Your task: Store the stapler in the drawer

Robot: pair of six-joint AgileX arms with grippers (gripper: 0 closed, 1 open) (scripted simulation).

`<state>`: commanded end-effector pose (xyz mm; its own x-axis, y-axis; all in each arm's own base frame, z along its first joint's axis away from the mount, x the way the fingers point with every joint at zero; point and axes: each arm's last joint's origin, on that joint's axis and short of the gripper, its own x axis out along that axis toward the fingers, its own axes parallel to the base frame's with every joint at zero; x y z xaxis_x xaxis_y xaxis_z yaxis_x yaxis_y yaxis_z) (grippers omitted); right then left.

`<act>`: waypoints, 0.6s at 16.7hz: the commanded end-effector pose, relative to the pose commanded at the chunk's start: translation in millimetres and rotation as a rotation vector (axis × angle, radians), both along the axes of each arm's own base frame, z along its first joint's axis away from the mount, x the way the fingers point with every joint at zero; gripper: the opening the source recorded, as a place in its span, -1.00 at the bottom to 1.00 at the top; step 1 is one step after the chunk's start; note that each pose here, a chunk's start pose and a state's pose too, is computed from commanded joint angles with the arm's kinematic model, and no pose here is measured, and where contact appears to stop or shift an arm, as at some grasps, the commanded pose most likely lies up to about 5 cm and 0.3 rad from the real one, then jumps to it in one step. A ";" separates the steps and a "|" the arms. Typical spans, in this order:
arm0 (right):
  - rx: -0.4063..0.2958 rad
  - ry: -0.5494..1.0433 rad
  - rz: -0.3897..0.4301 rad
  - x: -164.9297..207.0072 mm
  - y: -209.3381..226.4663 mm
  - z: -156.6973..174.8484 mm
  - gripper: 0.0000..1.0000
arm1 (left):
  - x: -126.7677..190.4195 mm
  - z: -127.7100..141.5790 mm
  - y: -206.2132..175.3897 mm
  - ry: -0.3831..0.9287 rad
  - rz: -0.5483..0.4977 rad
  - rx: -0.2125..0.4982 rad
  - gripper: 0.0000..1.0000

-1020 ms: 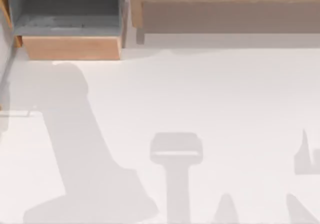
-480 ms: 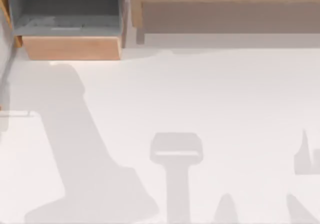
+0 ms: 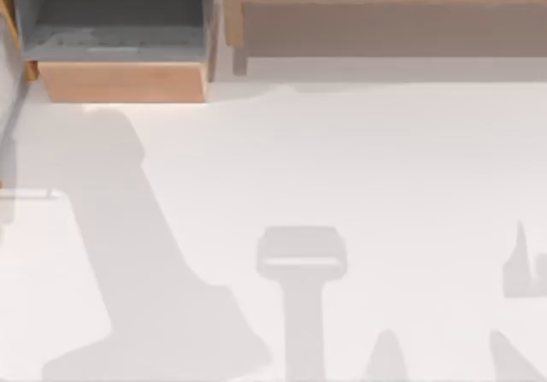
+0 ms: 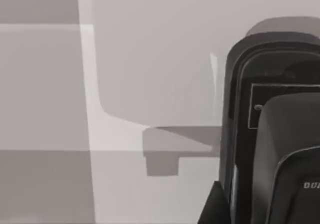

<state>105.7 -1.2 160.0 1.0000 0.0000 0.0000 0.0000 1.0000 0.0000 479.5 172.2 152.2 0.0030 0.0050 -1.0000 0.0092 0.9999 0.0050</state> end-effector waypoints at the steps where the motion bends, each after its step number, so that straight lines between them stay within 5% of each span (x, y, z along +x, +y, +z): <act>1: 0.000 0.000 0.000 0.0 0.0 0.0 1.00 | 0.0 0.0 0.0 0.000 0.000 0.000 -0.10; 8: 0.000 0.000 0.000 0.0 0.0 0.0 1.00 | 0.0 0.0 0.0 0.000 0.000 0.000 0.96; 10: 0.000 0.000 0.000 0.0 0.0 0.0 1.00 | 0.0 0.0 0.0 0.000 0.000 0.000 1.00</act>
